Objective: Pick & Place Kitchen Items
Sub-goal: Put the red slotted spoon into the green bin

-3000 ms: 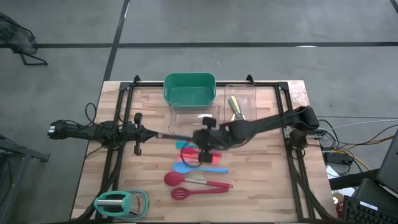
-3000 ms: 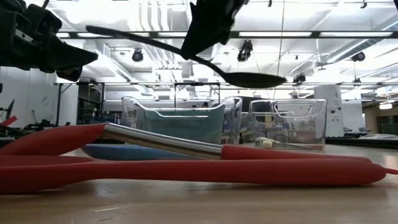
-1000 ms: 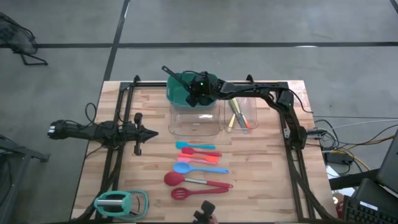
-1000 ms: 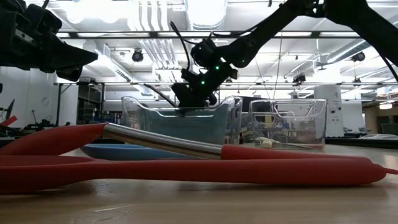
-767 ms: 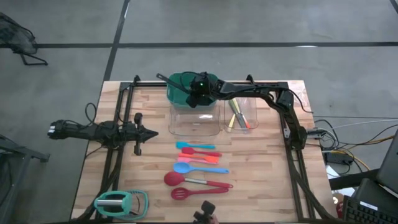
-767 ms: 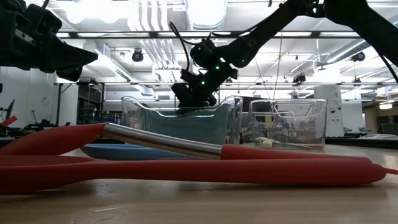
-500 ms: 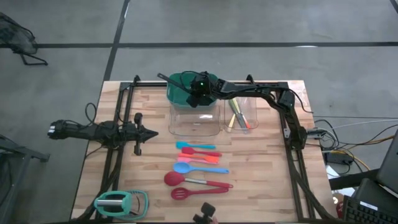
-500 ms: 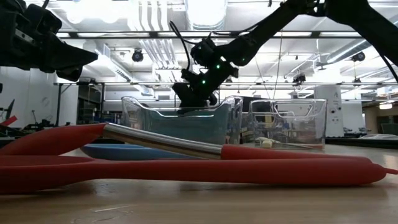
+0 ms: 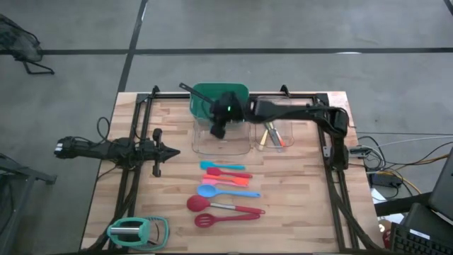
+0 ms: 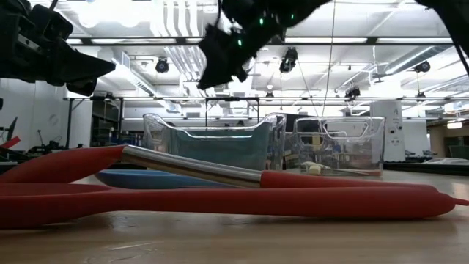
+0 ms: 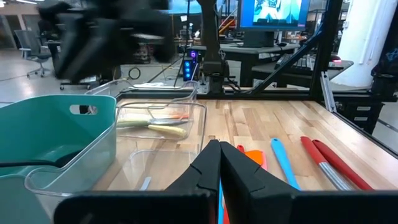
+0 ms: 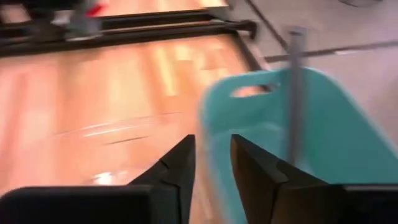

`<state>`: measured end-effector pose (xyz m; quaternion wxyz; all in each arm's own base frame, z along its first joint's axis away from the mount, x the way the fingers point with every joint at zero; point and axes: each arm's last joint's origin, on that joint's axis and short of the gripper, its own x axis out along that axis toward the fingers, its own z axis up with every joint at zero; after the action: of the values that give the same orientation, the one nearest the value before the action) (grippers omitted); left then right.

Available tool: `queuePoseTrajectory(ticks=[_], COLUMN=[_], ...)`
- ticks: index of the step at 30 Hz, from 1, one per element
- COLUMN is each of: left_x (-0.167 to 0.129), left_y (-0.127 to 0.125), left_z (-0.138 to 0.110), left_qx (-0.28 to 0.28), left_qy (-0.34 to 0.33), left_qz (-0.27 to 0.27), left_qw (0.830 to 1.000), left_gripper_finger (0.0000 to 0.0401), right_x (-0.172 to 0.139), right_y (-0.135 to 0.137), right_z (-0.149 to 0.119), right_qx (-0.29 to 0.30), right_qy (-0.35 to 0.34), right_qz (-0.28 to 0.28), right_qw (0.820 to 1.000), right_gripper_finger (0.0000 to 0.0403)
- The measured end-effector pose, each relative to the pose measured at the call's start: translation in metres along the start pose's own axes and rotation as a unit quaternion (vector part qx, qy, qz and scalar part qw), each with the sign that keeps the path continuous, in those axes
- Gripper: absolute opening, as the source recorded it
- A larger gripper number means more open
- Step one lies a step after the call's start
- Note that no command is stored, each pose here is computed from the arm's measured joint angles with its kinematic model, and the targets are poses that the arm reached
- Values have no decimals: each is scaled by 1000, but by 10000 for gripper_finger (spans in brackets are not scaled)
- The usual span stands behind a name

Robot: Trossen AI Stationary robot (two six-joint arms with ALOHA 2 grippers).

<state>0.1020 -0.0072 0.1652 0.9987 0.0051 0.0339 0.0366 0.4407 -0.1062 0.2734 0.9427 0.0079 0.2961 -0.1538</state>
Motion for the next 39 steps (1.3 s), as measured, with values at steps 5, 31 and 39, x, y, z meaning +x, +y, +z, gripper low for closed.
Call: queuePoseTrajectory(ticks=[5,31,39], left_x=[0,0,0], left_y=[0,0,0], left_z=[0,0,0], left_qx=[0,0,0], left_qy=[0,0,0], left_qz=[0,0,0], left_qw=[1000,1000,1000], left_gripper_finger=[10,10,10], right_x=[-17,-60,-32], right_y=[62,257,273], right_z=[1,-84,-114], right_qx=[-27,-4,17], right_qy=[3,90,129], right_qz=[57,166,154], right_qw=[998,982,979], right_gripper_finger=[147,185,196])
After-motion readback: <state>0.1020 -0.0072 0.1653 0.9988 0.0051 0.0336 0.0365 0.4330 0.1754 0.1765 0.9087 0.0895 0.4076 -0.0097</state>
